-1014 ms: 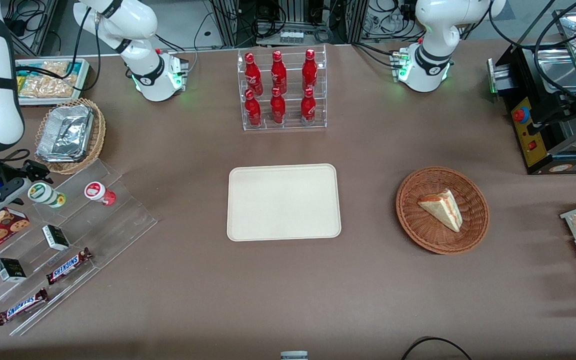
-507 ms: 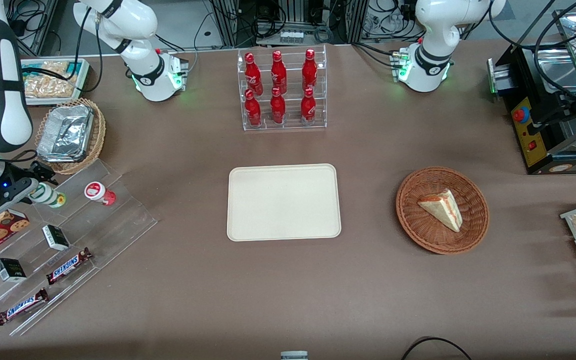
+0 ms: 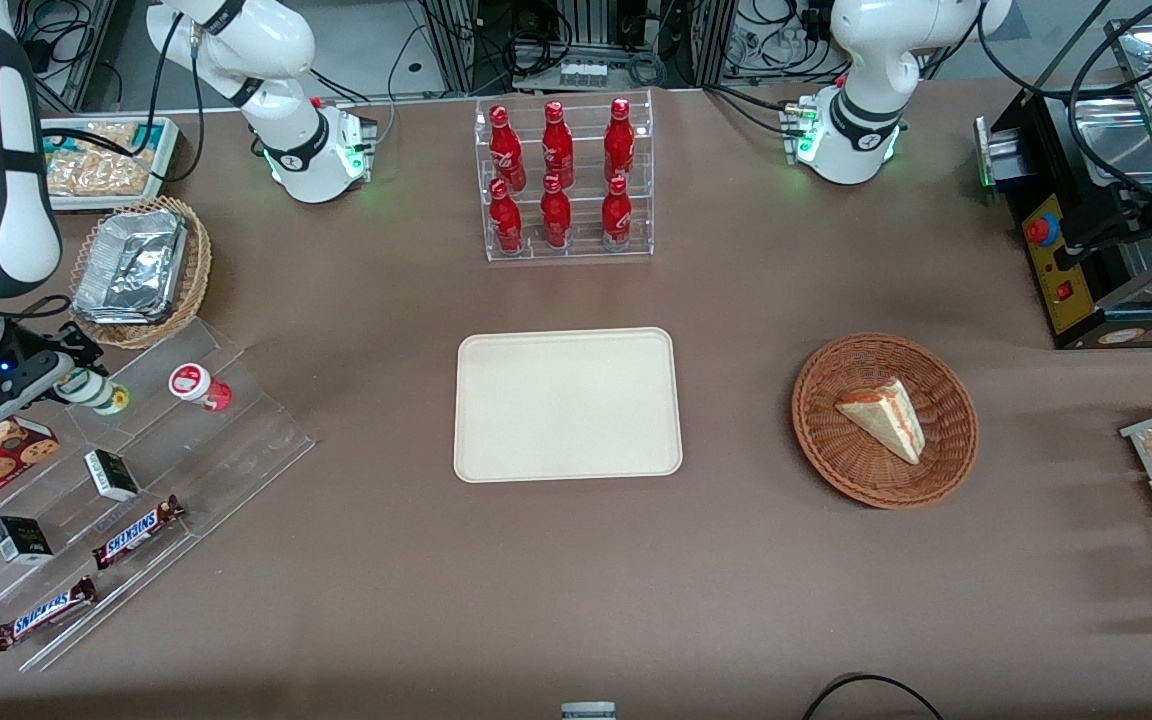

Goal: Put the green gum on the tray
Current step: 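Close the right gripper on the green-and-white gum bottle, then lift the bottle and carry it with the right gripper over the cream tray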

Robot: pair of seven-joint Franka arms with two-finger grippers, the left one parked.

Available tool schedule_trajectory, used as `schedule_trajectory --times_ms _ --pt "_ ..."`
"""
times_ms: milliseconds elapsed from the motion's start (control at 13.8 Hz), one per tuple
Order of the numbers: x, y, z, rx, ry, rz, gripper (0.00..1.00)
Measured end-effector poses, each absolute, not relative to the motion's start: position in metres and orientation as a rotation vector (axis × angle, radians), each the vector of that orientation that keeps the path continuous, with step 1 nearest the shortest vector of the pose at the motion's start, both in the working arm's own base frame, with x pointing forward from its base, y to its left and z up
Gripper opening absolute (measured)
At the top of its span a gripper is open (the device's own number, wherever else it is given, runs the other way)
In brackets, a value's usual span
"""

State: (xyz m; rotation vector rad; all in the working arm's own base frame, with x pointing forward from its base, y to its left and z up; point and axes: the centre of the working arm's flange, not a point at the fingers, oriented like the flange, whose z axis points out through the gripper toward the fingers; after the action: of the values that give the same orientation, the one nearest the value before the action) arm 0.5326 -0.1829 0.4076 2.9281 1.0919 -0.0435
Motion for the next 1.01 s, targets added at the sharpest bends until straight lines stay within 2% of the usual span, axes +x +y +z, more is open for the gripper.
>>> schedule_trajectory --times_ms 362,1014 --pt "0.562 -0.118 0.466 2.959 1.015 -0.062 0.59" --pt "0.575 0.108 0.447 3.04 0.644 -0.093 0.59"
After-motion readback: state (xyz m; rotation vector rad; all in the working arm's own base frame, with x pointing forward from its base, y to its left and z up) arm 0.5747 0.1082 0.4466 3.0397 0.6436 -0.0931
